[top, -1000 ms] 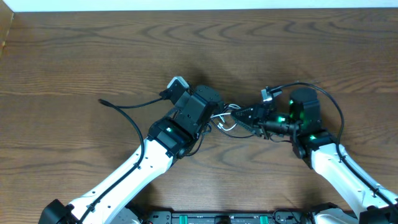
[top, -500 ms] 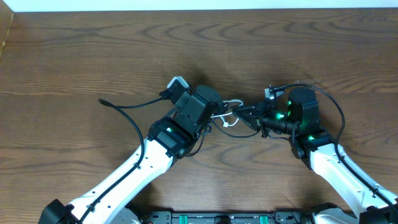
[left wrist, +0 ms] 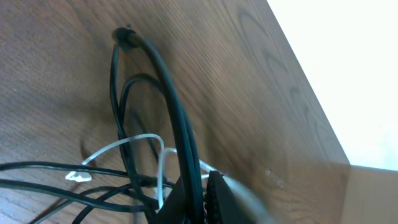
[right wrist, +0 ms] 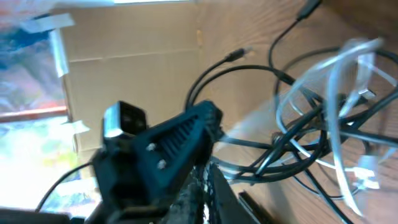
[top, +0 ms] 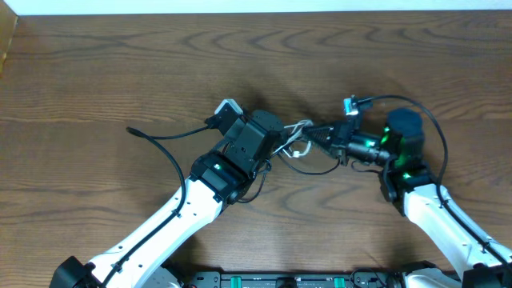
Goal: Untangle cables
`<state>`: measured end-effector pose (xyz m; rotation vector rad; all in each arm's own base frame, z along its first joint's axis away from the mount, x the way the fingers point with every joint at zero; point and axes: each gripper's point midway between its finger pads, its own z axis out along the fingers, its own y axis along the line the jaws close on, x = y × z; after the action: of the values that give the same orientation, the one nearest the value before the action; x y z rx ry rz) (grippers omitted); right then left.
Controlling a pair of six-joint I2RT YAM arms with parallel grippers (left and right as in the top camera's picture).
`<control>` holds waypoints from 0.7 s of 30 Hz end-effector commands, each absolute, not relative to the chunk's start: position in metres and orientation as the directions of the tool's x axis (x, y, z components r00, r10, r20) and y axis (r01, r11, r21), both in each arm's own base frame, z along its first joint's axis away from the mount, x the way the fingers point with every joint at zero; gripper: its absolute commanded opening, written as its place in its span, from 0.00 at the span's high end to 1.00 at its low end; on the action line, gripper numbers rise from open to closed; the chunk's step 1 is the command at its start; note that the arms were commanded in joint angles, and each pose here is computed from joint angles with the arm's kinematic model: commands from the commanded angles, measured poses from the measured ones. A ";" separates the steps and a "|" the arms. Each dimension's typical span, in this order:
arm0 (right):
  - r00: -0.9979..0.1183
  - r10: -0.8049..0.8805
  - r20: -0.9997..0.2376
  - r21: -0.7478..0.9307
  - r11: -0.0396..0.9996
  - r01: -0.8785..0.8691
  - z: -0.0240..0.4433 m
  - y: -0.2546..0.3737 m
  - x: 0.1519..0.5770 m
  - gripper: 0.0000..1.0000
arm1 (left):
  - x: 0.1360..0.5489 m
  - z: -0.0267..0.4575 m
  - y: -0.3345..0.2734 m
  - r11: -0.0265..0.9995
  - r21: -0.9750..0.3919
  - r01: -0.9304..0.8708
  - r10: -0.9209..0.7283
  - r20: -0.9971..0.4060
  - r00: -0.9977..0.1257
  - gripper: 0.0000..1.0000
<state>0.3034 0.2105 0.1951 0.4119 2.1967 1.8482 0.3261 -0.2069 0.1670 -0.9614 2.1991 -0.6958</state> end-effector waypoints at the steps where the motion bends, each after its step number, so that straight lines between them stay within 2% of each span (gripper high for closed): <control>1: -0.939 0.345 0.007 0.989 0.135 0.057 0.201 0.197 0.303 0.66 | 0.330 0.173 -0.203 0.607 -0.669 -0.429 -0.771 -0.366 -0.521 0.92; 3: -0.930 0.365 0.043 0.987 0.127 0.096 0.198 0.189 0.306 0.47 | 0.330 0.173 -0.203 0.607 -0.669 -0.429 -0.771 -0.366 -0.521 0.92; 4: -0.924 0.377 0.059 0.986 0.123 0.113 0.197 0.185 0.308 0.51 | 0.330 0.173 -0.203 0.607 -0.669 -0.429 -0.771 -0.366 -0.521 0.92; 5: -0.920 0.385 0.068 0.985 0.121 0.123 0.196 0.182 0.309 0.75 | 0.330 0.173 -0.203 0.607 -0.669 -0.429 -0.771 -0.366 -0.521 0.92; 6: -0.916 0.392 0.080 0.984 0.117 0.136 0.196 0.180 0.310 0.94 | 0.330 0.173 -0.203 0.607 -0.669 -0.429 -0.771 -0.366 -0.521 0.92; 7: -0.915 0.394 0.091 0.983 0.112 0.146 0.196 0.179 0.310 0.99 | 0.330 0.173 -0.203 0.607 -0.669 -0.429 -0.771 -0.366 -0.521 0.92; 13: -0.909 0.397 0.128 0.979 0.096 0.180 0.196 0.178 0.310 0.99 | 0.330 0.173 -0.203 0.607 -0.669 -0.429 -0.771 -0.366 -0.521 0.92; 21: -0.887 0.381 0.261 0.953 0.042 0.299 0.197 0.180 0.306 0.99 | 0.330 0.173 -0.203 0.607 -0.669 -0.429 -0.771 -0.366 -0.521 0.92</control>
<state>0.3094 0.1798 0.1935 0.6601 2.2077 1.9460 0.3258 -0.2067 0.1666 -0.9612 2.2012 -0.6930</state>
